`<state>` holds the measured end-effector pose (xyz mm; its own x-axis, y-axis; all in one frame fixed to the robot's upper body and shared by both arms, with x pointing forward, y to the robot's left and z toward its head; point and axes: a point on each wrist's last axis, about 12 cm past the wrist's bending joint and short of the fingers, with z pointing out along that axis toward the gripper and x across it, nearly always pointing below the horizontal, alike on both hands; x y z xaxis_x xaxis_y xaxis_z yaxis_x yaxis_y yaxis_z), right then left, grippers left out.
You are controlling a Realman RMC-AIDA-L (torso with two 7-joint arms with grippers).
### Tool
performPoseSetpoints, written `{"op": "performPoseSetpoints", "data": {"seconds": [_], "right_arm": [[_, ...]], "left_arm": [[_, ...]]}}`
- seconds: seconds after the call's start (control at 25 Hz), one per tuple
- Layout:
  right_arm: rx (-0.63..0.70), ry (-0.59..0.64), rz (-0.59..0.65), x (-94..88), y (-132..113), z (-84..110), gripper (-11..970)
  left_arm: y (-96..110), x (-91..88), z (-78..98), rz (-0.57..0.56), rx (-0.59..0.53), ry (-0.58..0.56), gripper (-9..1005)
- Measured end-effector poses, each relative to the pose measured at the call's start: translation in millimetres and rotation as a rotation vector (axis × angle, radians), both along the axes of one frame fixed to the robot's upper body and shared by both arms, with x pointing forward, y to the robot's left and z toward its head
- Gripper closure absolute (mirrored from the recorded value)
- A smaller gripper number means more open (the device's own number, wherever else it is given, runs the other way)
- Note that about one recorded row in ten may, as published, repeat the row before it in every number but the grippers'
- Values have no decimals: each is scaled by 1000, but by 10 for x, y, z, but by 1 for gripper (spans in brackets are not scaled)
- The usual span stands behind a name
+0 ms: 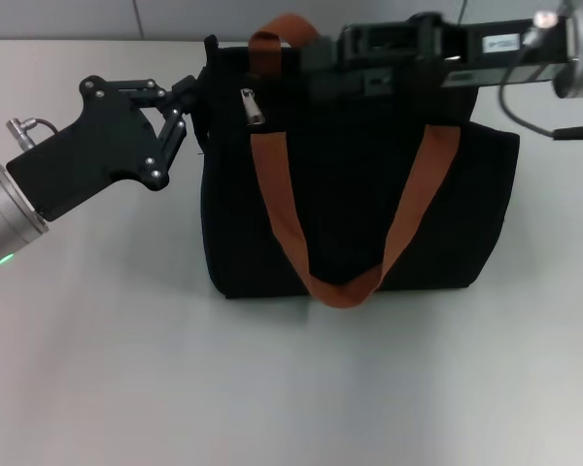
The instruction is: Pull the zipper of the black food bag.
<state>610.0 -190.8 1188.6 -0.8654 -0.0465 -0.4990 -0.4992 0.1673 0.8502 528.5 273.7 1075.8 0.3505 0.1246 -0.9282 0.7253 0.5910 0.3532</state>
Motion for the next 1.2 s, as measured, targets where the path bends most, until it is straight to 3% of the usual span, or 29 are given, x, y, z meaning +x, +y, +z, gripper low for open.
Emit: {"op": "performPoseSetpoints", "data": {"seconds": [0.56,1.2], "right_arm": [[-130,9,0,118,274,-18,216],[-228,-137,28,179,457,56,487]], "left_arm": [[-19,-6,9,-13,-3,-10,959],[-72,-11,35,-48,-25,-13,953]]}}
